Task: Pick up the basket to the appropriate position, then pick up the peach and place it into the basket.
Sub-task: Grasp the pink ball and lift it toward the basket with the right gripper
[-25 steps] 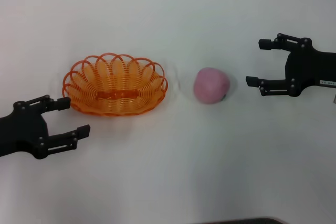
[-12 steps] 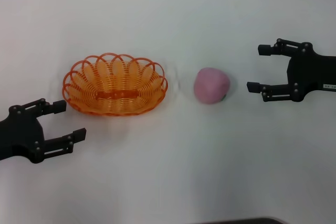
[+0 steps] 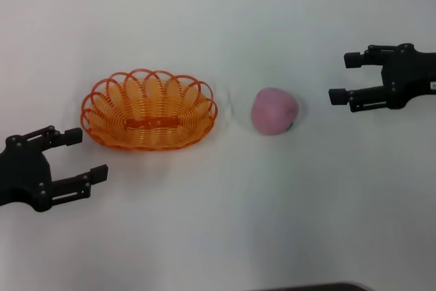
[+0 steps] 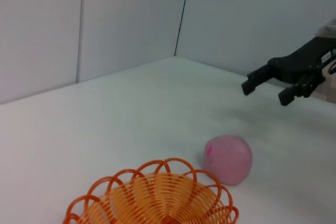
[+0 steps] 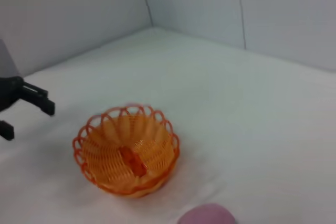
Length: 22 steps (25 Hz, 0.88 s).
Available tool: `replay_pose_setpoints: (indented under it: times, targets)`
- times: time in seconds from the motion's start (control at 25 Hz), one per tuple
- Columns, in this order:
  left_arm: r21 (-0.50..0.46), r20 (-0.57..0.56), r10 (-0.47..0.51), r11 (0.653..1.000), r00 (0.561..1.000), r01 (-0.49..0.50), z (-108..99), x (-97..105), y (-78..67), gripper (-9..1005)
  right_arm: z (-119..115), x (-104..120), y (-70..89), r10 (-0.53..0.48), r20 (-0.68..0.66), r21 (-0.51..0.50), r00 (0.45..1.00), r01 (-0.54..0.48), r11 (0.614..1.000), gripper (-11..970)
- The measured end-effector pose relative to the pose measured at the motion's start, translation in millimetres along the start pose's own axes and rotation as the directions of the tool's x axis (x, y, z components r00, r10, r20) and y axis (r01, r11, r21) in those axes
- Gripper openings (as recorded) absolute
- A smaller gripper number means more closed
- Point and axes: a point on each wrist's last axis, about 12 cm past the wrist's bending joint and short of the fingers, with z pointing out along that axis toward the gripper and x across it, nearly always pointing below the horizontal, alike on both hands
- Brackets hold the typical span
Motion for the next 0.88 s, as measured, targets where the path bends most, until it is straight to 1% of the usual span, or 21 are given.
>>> replay_pose_setpoints:
  times: [0.16, 0.32, 0.56, 0.72, 0.88]
  targets:
    - [-0.001, 0.002, 0.002, 1.0, 1.0, -0.002, -1, 0, 0.2, 799, 7, -17, -6.3, 0.082, -0.111, -0.014, 0.99, -0.084, 0.996, 926]
    - [-0.003, 0.0, 0.009, 1.0, 1.0, -0.009, -2, 2, -0.7, 799, 11, -35, -9.0, 0.106, -0.179, -0.009, 0.978, -0.109, 0.994, 928]
    - [-0.003, 0.002, 0.017, 1.0, 1.0, -0.017, -2, 2, -1.4, 799, 23, -60, -9.4, 0.091, -0.278, -0.005, 0.956, -0.096, 0.995, 932]
    - [0.0, -0.002, 0.016, 1.0, 1.0, -0.016, -1, 3, -1.4, 799, 33, -70, -8.4, 0.075, -0.331, -0.01, 0.941, -0.083, 0.997, 934]
    - [0.001, -0.003, 0.015, 1.0, 1.0, -0.015, -1, 3, -1.5, 799, 39, -77, -7.0, 0.063, -0.354, -0.014, 0.933, -0.073, 0.997, 936]
